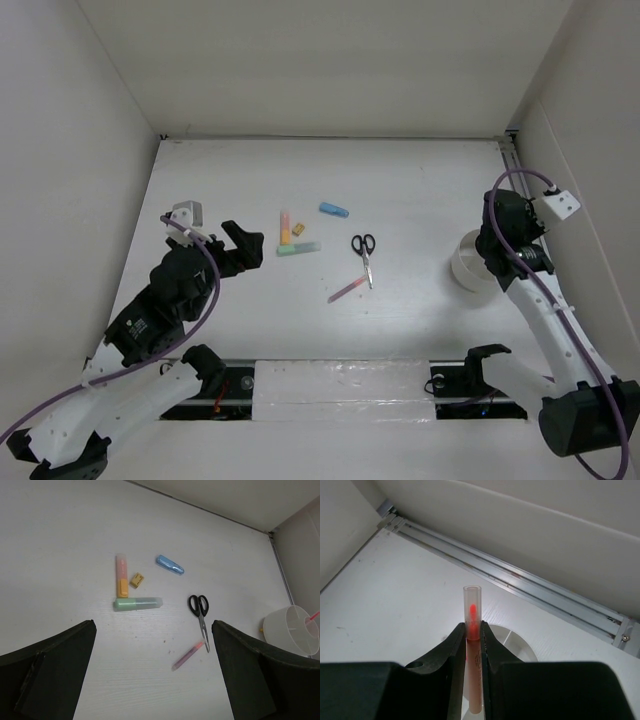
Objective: Sort the stationery into containers
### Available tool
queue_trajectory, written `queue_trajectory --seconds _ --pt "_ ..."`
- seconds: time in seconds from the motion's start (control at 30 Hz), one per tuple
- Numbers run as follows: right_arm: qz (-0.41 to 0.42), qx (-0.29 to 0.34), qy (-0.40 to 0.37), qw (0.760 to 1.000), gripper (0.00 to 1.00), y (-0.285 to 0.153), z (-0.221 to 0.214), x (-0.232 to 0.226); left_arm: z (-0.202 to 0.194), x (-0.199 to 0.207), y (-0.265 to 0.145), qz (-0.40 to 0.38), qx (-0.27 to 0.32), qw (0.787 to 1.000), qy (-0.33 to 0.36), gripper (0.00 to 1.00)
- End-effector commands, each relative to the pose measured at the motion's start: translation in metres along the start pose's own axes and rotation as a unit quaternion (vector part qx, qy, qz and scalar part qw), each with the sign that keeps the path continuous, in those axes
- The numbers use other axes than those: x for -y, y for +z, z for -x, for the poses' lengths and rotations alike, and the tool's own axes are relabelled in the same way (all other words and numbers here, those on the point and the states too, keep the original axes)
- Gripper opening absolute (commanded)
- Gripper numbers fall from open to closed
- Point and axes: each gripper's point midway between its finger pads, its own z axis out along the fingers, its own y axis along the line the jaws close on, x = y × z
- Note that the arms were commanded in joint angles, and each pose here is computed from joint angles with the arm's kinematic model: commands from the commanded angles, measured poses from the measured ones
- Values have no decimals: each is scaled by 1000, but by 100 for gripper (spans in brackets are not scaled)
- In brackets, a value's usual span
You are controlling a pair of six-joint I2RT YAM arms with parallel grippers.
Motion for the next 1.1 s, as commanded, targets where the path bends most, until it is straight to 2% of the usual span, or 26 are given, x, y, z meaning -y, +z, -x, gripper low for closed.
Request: queue_trajectory --seconds 0.0,0.17,0.47,1.07 --pt "-44 19 18 999 0 2 2 17 8 5 0 -12 17 1000 -4 100" --pt "-89 22 9 996 0 5 -10 34 9 5 -2 -15 20 1000 -6 100" --pt "-130 16 15 991 0 12 -26 37 10 6 -5 -23 24 999 -10 100" --pt "-135 28 49 989 0 21 -12 34 11 8 -7 -33 23 999 -12 100"
